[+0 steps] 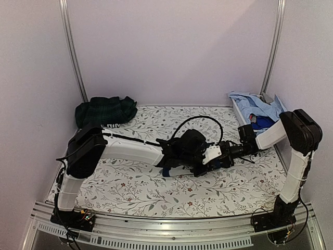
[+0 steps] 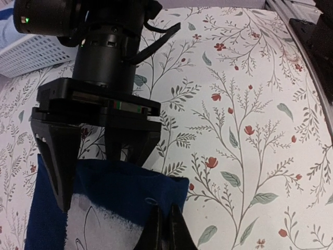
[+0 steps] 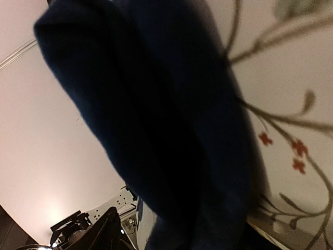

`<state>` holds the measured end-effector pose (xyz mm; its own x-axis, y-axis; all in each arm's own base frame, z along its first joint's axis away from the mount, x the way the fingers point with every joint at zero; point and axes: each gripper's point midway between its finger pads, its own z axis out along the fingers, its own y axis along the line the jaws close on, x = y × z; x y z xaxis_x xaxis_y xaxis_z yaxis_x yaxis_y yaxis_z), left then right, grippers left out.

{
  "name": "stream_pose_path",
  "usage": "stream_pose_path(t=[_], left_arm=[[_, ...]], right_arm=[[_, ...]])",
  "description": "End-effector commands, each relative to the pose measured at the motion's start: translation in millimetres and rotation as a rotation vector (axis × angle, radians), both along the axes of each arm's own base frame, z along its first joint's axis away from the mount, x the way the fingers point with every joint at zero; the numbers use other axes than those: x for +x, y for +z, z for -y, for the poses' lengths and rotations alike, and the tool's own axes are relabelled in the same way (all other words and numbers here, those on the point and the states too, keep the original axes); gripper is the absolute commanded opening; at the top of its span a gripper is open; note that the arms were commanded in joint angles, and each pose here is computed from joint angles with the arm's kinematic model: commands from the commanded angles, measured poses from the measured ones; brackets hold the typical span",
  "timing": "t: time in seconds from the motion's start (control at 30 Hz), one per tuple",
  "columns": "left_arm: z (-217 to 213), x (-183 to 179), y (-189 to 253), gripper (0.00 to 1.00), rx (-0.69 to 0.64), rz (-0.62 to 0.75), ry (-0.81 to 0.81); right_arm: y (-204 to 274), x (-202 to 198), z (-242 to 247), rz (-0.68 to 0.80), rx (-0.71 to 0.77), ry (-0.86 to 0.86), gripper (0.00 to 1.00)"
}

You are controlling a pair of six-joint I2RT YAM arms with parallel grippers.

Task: Fold and stack the mixed laundry pile
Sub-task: Pass from the left arm to the right

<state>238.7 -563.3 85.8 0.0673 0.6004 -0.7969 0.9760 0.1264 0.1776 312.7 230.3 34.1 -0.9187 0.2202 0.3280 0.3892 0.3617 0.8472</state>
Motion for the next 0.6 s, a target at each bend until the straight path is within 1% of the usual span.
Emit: stream_pose_path(t=[0.0,0.23,0.43,0.5,0.57], left_arm=[[1.0,-2.4,34.0,0.00,-0.081,0.013,-0.013],[-0.7,-5.9,35.2,0.00,-0.085,0.006,-0.022],[-0.9,-7.5,33.6,0.00,-0.085,0.007,-0.034],[-1.9,-6.8,33.0,0.00,-0.085,0.005,-0.032],[-3.1,-6.5,30.8,0.00,-0.083,0.002,-0.029]], right_arm=[[-10.7,21.1,-3.1,0.020,-0.022,-0.040,0.63],[-28.8,38.9,-9.0,-0.009,-0.010,-0.053,0.53],[-43.5,43.7,-12.0,-0.027,-0.019,-0.055,0.43],[-48.8,41.2,-13.5,-0.036,-0.024,-0.050,0.36],[-48.2,40.2,-17.2,-0.026,-0.024,-0.037,0.28]])
